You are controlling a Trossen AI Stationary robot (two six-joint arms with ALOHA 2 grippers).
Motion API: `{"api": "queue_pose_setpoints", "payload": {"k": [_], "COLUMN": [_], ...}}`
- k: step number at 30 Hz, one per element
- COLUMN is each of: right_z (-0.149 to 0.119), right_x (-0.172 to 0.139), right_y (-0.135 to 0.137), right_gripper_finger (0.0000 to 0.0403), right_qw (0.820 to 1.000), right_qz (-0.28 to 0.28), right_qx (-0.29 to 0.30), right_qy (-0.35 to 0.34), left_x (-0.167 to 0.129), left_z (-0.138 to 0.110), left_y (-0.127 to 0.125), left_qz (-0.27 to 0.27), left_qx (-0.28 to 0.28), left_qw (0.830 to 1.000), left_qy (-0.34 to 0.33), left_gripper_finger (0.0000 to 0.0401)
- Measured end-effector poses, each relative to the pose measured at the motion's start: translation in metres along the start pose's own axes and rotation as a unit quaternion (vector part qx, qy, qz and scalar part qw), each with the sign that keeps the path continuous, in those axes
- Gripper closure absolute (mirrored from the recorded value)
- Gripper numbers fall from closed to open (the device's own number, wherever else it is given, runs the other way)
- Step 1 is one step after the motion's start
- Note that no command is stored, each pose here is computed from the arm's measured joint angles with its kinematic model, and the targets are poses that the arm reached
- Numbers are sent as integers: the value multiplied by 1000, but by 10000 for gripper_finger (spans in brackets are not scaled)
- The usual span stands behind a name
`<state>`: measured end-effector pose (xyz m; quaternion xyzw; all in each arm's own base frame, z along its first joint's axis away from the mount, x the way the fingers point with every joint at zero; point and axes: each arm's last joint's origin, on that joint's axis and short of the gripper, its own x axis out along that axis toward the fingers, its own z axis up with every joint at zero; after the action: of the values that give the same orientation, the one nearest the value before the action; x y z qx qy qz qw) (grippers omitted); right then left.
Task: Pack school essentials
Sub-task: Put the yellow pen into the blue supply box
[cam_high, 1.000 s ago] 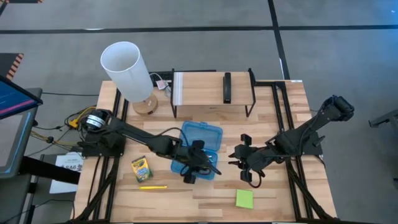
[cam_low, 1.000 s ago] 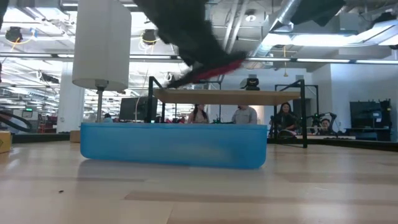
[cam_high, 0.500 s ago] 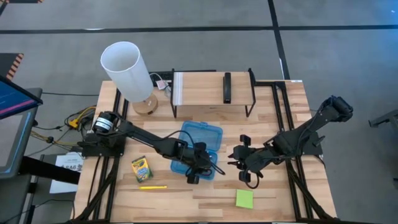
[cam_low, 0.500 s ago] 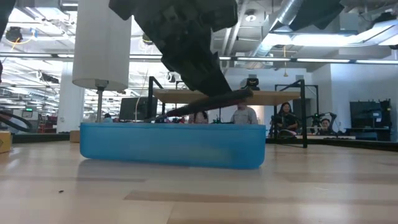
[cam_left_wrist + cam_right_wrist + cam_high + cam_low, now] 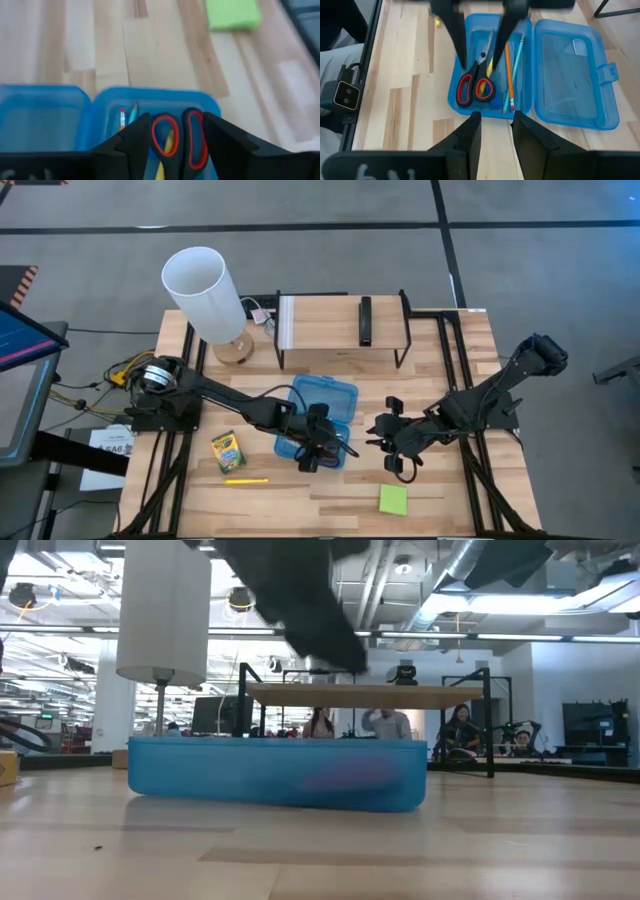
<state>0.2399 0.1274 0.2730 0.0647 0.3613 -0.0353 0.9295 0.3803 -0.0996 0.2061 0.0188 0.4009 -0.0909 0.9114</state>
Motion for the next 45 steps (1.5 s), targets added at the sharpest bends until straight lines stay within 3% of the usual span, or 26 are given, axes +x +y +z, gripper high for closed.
{"api": "queue_pose_setpoints", "payload": {"k": [6, 9, 23, 28, 34, 39, 45], "right_z": [-5, -8, -4, -1, 0, 0, 0], "right_x": [3, 4, 7, 9, 10, 10, 10], "right_y": [-1, -2, -3, -8, -8, -8, -8], "right_gripper_finger": [274, 274, 274, 274, 274, 274, 274], "right_qw": [1000, 1000, 1000, 1000, 1000, 1000, 1000], "right_qz": [-4, -6, -13, -19, -19, -19, -19], "right_qx": [6, 6, 3, 10, 13, 12, 9], "right_qy": [6, 10, -8, -11, -14, -13, -14], "left_x": [-37, -52, -116, -127, -137, -139, -122], "left_z": [1, -10, -111, -141, -165, -169, -170], "left_y": [-15, -19, -34, -44, -54, -67, -93], "left_qz": [4, 12, 54, 54, 31, 0, -15], "left_qx": [26, 28, -76, -106, -145, -162, -128], "left_qw": [1000, 999, 988, 984, 984, 983, 990], "left_qy": [-16, -27, -122, -136, -95, -90, -57], "left_gripper_finger": [263, 275, 284, 284, 284, 285, 303]}}
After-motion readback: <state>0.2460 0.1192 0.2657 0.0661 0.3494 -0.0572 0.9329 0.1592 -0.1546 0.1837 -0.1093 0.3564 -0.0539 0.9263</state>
